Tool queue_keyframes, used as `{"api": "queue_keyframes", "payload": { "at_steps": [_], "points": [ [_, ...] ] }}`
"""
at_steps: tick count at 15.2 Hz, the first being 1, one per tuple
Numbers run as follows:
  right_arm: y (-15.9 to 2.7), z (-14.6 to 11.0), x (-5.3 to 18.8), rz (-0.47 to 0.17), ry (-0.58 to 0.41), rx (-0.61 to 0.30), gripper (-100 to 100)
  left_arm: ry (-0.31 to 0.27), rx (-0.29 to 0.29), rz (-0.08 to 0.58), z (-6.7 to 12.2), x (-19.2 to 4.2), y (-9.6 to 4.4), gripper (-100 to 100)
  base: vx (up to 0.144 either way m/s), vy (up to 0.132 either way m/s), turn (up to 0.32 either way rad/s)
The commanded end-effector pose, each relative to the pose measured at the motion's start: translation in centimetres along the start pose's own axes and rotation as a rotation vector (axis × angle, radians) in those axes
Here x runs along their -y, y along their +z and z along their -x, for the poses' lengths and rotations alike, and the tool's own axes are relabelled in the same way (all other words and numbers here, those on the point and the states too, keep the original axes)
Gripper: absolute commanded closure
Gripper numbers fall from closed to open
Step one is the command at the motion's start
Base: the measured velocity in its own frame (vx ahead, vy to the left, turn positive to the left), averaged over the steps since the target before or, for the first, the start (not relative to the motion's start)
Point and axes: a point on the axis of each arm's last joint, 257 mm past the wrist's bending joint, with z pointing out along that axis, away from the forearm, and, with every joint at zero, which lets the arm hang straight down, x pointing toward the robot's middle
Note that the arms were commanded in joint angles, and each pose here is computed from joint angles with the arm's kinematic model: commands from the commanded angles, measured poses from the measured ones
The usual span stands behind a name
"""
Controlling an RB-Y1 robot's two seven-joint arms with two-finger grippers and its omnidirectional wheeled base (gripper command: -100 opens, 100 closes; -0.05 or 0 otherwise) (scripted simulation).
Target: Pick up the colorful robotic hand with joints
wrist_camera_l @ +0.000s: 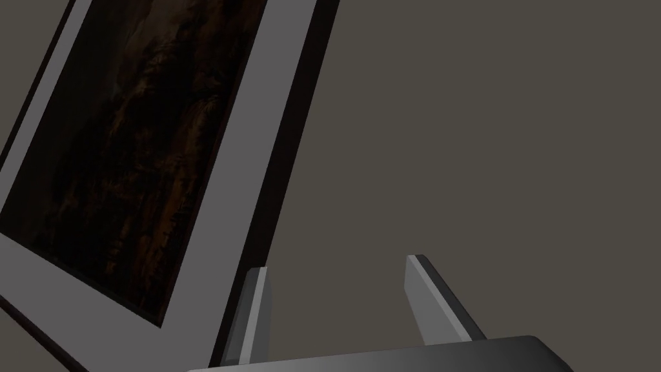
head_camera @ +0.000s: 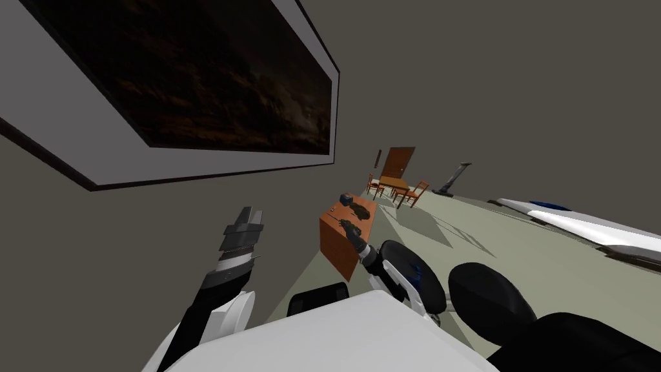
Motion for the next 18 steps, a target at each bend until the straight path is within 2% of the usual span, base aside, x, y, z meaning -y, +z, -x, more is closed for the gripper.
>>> {"api": "queue_keyframes", "payload": {
  "at_steps": [1, 3, 4, 6, 7, 10, 11, 13, 14, 17, 18],
  "points": [
    [-1.1, -1.8, 1.3, -0.019, 0.011, -0.072, -100, 0.0, 0.0, 0.0, 0.0, 0.0, 0.0, 0, -0.02, -0.021, 0.123],
    [-1.6, -2.0, 2.5, -0.046, 0.014, -0.077, -100, 0.0, 0.0, 0.0, 0.0, 0.0, 0.0, 0, -0.023, -0.024, 0.097],
    [-2.7, -3.4, 3.2, -0.056, 0.023, -0.139, -100, 0.0, 0.0, 0.0, 0.0, 0.0, 0.0, 0, -0.024, -0.024, 0.121],
    [-3.4, -3.6, 4.4, -0.084, 0.024, -0.144, -100, 0.0, 0.0, 0.0, 0.0, 0.0, 0.0, 0, -0.022, -0.025, 0.113],
    [-4.6, -4.9, 5.1, -0.097, 0.033, -0.206, -100, 0.0, 0.0, 0.0, 0.0, 0.0, 0.0, 0, -0.024, -0.02, 0.145],
    [-5.3, -5.0, 6.2, -0.126, 0.034, -0.212, -100, 0.0, 0.0, 0.0, 0.0, 0.0, 0.0, 0, -0.018, -0.021, 0.067],
    [-6.9, -6.2, 7.2, -0.144, 0.042, -0.274, -100, 0.0, 0.0, 0.0, 0.0, 0.0, 0.0, 0, -0.014, -0.014, 0.127],
    [-7.6, -6.3, 8.1, -0.17, 0.043, -0.278, -100, 0.0, 0.0, 0.0, 0.0, 0.0, 0.0, 0, -0.017, -0.019, 0.121],
    [-9.1, -7.2, 8.8, -0.186, 0.05, -0.339, -100, 0.0, 0.0, 0.0, 0.0, 0.0, 0.0, 0, -0.025, -0.019, 0.131],
    [-10.1, -7.3, 9.9, -0.217, 0.05, -0.345, -100, 0.0, 0.0, 0.0, 0.0, 0.0, 0.0, 0, -0.019, -0.02, 0.076],
    [-11.7, -8.1, 10.5, -0.232, 0.057, -0.404, -100, 0.0, 0.0, 0.0, 0.0, 0.0, 0.0, 0, -0.016, -0.012, 0.137]
  ]
}}
